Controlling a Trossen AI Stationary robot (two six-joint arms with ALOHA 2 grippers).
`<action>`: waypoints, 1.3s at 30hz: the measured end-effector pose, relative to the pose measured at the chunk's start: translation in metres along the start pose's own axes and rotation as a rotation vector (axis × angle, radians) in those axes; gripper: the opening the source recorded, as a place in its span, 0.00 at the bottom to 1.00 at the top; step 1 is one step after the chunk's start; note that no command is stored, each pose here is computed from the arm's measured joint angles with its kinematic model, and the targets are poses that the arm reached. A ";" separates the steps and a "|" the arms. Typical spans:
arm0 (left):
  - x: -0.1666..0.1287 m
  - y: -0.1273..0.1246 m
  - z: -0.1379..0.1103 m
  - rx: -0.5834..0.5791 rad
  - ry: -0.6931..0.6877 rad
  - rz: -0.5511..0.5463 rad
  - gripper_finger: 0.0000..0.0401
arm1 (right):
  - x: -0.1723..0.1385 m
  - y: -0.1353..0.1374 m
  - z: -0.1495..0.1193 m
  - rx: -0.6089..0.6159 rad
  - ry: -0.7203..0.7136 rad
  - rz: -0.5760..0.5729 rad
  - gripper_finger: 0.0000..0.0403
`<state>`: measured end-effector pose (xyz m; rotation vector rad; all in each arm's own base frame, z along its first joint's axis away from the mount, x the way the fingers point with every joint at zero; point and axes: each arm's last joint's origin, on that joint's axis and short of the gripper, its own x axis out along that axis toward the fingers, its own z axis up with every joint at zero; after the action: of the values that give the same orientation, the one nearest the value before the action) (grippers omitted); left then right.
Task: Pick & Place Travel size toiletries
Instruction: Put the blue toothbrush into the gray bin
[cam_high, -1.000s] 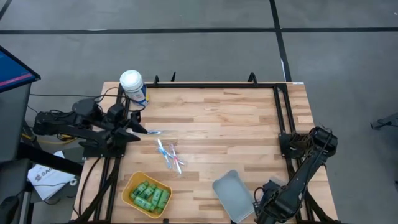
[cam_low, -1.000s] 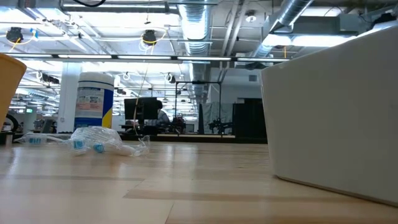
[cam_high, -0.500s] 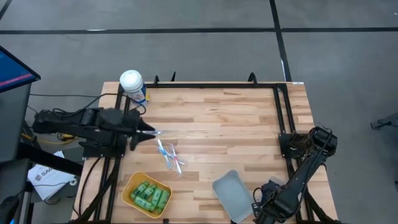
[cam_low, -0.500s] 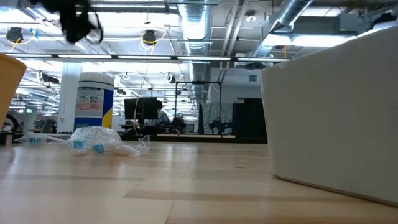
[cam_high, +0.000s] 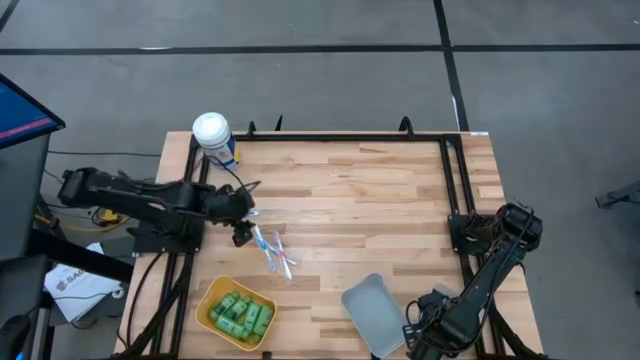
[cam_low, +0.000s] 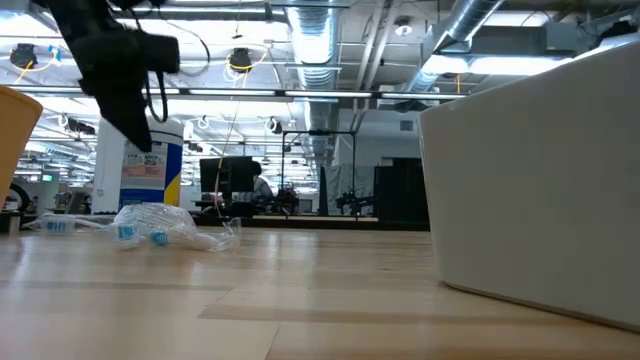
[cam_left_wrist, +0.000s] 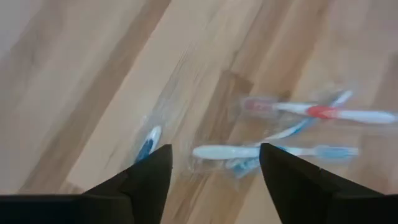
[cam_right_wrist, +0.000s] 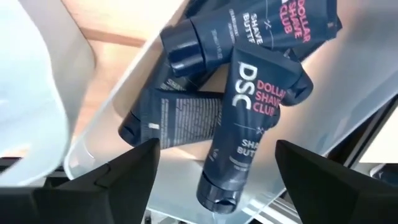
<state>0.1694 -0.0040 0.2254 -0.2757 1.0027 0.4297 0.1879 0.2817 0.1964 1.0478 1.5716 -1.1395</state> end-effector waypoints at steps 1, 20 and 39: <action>0.005 -0.002 0.000 -0.010 0.024 0.014 0.61 | 0.000 0.000 0.000 0.000 -0.001 0.001 0.77; 0.062 -0.015 0.006 -0.600 0.174 0.126 0.72 | 0.000 0.000 0.000 0.001 -0.006 0.001 0.77; 0.075 -0.021 -0.014 -0.766 0.144 0.085 0.72 | 0.000 0.001 0.001 -0.002 -0.045 0.038 0.77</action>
<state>0.2039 -0.0122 0.1547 -0.9634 0.9566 0.8756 0.1891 0.2805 0.1962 1.0393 1.5120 -1.1279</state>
